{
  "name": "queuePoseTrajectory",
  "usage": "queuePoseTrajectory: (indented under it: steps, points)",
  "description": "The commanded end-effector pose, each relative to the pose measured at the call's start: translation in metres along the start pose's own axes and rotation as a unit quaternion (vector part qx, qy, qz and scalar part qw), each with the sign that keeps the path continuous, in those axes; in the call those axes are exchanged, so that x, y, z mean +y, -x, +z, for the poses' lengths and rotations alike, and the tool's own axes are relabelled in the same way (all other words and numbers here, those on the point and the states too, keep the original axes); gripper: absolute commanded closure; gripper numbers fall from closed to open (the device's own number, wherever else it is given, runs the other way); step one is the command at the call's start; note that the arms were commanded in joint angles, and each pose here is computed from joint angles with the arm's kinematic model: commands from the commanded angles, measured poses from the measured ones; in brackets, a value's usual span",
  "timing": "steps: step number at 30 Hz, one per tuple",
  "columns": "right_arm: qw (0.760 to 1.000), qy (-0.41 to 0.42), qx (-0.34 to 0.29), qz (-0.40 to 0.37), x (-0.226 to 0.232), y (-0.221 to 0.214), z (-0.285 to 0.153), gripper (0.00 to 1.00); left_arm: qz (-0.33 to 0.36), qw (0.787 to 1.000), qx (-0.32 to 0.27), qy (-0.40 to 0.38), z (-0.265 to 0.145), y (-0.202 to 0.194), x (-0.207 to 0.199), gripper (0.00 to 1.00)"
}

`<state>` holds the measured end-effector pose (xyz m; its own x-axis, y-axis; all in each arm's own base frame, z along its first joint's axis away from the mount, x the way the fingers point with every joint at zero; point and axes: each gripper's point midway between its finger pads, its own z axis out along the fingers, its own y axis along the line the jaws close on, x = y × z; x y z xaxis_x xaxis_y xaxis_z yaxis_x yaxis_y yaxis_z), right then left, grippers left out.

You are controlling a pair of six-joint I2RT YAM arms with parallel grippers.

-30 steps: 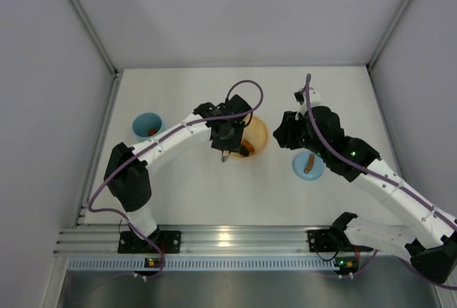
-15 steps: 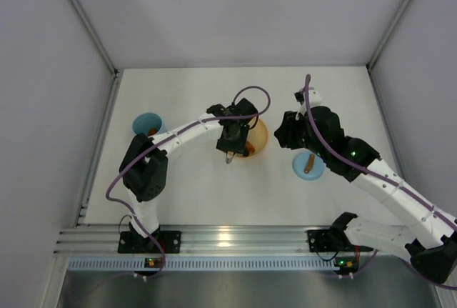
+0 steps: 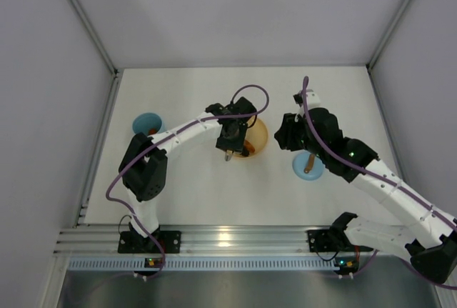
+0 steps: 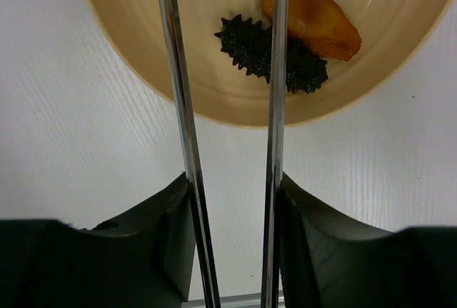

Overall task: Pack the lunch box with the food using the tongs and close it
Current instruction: Pick up the fake food from the plate.

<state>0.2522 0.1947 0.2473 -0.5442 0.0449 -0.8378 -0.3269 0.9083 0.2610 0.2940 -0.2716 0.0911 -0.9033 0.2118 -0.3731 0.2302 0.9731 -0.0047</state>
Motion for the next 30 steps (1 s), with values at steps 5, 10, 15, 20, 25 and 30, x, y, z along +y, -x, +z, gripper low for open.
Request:
queuePoseTrajectory:
  steps: [5,10,15,20,25,30]
  points:
    - [1.000,0.000,-0.015,0.000,-0.001,0.006,-0.003,0.63,0.000,0.999,-0.030,-0.019,-0.007,0.017,-0.007,0.59]
    - [1.000,0.002,-0.016,0.000,0.000,0.008,-0.004,0.64,-0.001,0.999,-0.030,-0.026,-0.011,0.017,-0.009,0.67]
    - [1.000,0.002,-0.017,0.001,0.000,0.010,-0.006,0.64,-0.002,0.999,-0.042,-0.035,-0.025,0.020,-0.009,0.77]
    - [1.000,0.001,-0.021,0.000,0.000,0.013,-0.007,0.64,-0.004,0.997,-0.063,-0.036,-0.054,0.025,-0.005,0.80]
    - [1.000,-0.002,-0.024,-0.002,0.000,0.016,-0.009,0.64,-0.026,0.994,-0.107,-0.020,-0.099,0.030,0.014,0.81]
    - [1.000,0.000,-0.023,-0.001,0.001,0.016,-0.006,0.63,-0.061,0.986,-0.152,0.001,-0.157,0.016,0.052,0.80]
